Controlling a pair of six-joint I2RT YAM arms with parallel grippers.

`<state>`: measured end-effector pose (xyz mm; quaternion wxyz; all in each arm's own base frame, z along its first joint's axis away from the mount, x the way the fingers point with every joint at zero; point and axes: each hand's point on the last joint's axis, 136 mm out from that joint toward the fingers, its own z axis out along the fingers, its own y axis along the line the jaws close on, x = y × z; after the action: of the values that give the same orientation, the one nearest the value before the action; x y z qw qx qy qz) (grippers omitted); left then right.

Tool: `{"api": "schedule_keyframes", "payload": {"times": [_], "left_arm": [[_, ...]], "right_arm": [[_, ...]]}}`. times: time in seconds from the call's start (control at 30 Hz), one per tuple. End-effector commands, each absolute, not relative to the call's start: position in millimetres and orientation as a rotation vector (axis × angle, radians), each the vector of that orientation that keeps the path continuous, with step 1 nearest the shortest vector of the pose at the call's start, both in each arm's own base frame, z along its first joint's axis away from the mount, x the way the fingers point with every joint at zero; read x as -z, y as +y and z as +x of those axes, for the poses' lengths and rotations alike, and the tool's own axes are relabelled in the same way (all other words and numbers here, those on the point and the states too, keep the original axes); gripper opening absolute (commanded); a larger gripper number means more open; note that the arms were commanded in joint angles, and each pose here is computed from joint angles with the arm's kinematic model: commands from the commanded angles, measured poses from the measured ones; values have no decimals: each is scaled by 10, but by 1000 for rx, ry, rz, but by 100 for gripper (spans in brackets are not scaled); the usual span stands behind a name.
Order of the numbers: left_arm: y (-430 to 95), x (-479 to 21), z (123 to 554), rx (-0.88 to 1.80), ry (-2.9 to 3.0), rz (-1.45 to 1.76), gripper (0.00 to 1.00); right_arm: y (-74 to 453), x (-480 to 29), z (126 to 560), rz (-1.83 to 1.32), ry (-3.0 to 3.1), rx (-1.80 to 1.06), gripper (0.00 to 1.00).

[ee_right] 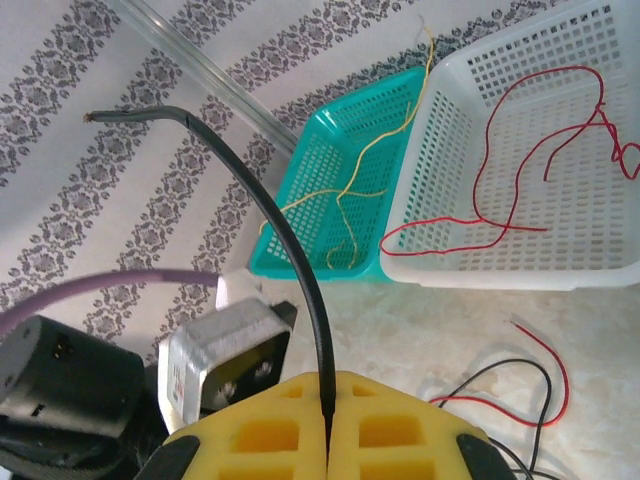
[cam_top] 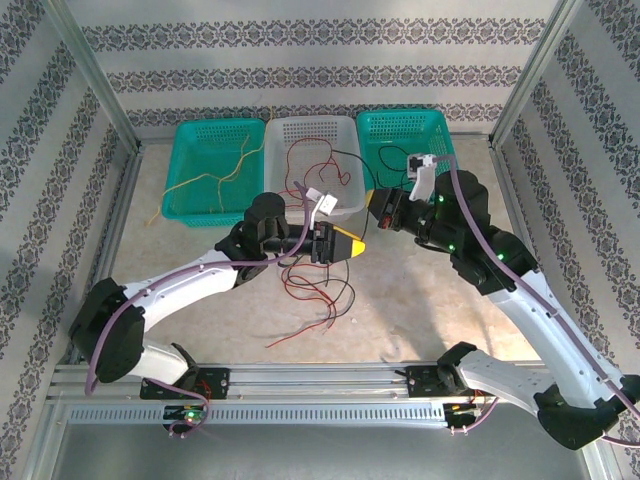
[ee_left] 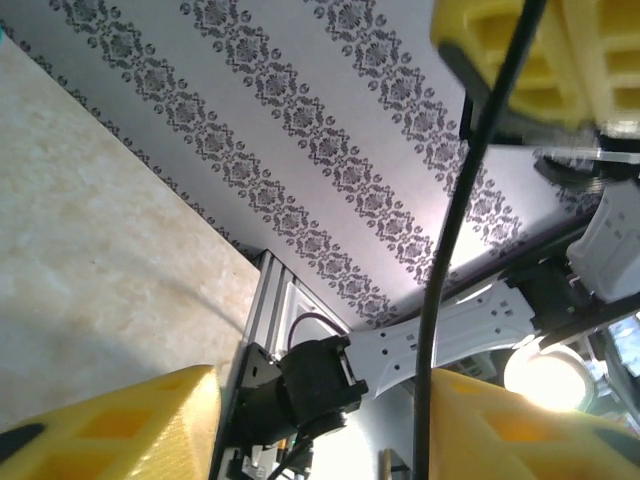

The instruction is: Untangle the cables

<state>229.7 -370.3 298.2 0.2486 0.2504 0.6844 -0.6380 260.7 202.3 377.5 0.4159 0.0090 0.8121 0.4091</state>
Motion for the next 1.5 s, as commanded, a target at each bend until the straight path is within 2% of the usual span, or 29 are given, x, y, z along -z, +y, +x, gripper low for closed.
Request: {"api": "schedule_keyframes", "payload": {"times": [0.0,0.13,0.23,0.4,0.53,0.6,0.63,0.67,0.97,1.2,1.47], "left_arm": [[-3768,-3141,2174,1775,1789,773,41],[-3788,-3145,2176,1772,1787,772,13],[-3796,-3136,2254,1736,1792,732,0],[-3723,-3025,2593,1575,1821,523,0],[-3633,-3016,2859,1486,1859,322,0],[-3577,-3108,2940,1482,1832,234,0],[-3543,-3172,2966,1485,1810,196,0],[-3523,-3230,2986,1490,1791,170,0],[-3426,-3657,3048,1565,1679,39,0],[-3455,-3923,2952,1635,1614,96,0],[-3449,-4206,2790,1679,1540,191,0]], "right_arm": [[2029,-3922,2642,40,2009,-1073,0],[2042,-3920,2677,52,2014,-1089,0],[2037,-3921,2675,55,2012,-1091,0],[1967,-3872,2653,79,2016,-1073,2],[1864,-3710,2591,108,2041,-1030,38],[1814,-3607,2538,117,2052,-1014,45],[1783,-3543,2506,129,2059,-1008,59],[1765,-3480,2475,136,2067,-1007,63],[1837,-3032,2228,138,2087,-1073,65],[1992,-2729,2320,145,2145,-1103,69],[1998,-2278,2445,164,2279,-996,70]]}}
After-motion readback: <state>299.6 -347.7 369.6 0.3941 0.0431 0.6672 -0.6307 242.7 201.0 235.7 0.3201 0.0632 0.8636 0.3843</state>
